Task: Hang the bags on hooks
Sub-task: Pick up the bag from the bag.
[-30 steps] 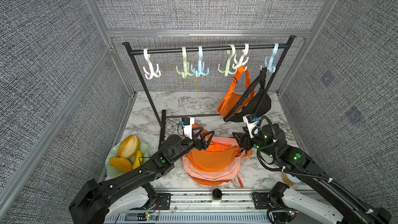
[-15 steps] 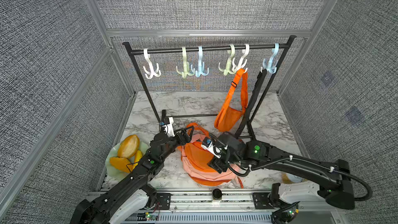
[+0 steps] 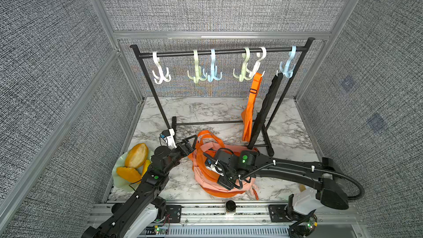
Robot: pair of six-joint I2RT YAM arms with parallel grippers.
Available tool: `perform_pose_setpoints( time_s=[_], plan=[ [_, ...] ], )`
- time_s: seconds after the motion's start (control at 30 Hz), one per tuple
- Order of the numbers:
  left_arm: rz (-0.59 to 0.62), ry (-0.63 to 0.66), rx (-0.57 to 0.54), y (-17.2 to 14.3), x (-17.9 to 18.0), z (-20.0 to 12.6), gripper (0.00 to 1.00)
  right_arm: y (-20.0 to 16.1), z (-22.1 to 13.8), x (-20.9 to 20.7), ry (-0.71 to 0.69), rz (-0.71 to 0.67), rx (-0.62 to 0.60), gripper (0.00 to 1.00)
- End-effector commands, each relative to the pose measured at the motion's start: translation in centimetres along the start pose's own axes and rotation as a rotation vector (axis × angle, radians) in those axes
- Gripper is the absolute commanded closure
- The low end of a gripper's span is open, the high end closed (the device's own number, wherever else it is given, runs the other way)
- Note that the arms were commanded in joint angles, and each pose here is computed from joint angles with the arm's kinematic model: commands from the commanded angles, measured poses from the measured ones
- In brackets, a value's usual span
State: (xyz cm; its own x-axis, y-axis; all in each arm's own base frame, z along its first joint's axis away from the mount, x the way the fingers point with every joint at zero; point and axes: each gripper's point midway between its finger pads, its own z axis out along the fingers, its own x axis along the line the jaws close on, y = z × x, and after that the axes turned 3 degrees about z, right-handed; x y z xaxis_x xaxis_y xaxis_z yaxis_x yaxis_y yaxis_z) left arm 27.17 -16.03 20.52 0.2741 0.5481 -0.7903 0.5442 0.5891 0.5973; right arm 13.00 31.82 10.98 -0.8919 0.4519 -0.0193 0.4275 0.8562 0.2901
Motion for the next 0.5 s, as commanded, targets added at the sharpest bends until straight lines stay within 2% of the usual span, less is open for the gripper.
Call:
perform_pose_setpoints(
  time_s=[0.0, 0.2, 0.3, 0.37, 0.47],
  plan=[
    [0.017, -0.012, -0.005, 0.4, -0.6, -0.4, 0.11, -0.4, 0.8, 0.1, -0.012, -0.023, 0.037, 0.35],
    [0.047, -0.018, -0.031, 1.3, -1.4, -1.2, 0.11, -0.8, 2.7, -0.5, -0.07, -0.03, 0.071, 0.36],
    [0.057, -0.02, -0.042, 1.7, -1.7, -1.6, 0.11, -0.5, 2.9, -0.6, -0.084, -0.025, 0.057, 0.42],
    [0.065, -0.03, -0.046, 1.9, -2.2, -1.7, 0.11, -0.2, 2.8, -0.7, -0.086, -0.02, 0.039, 0.54],
    [0.079, -0.051, -0.052, 2.3, -3.0, -1.9, 0.11, 0.2, 2.2, -0.9, -0.096, -0.01, 0.01, 0.87]
  ],
)
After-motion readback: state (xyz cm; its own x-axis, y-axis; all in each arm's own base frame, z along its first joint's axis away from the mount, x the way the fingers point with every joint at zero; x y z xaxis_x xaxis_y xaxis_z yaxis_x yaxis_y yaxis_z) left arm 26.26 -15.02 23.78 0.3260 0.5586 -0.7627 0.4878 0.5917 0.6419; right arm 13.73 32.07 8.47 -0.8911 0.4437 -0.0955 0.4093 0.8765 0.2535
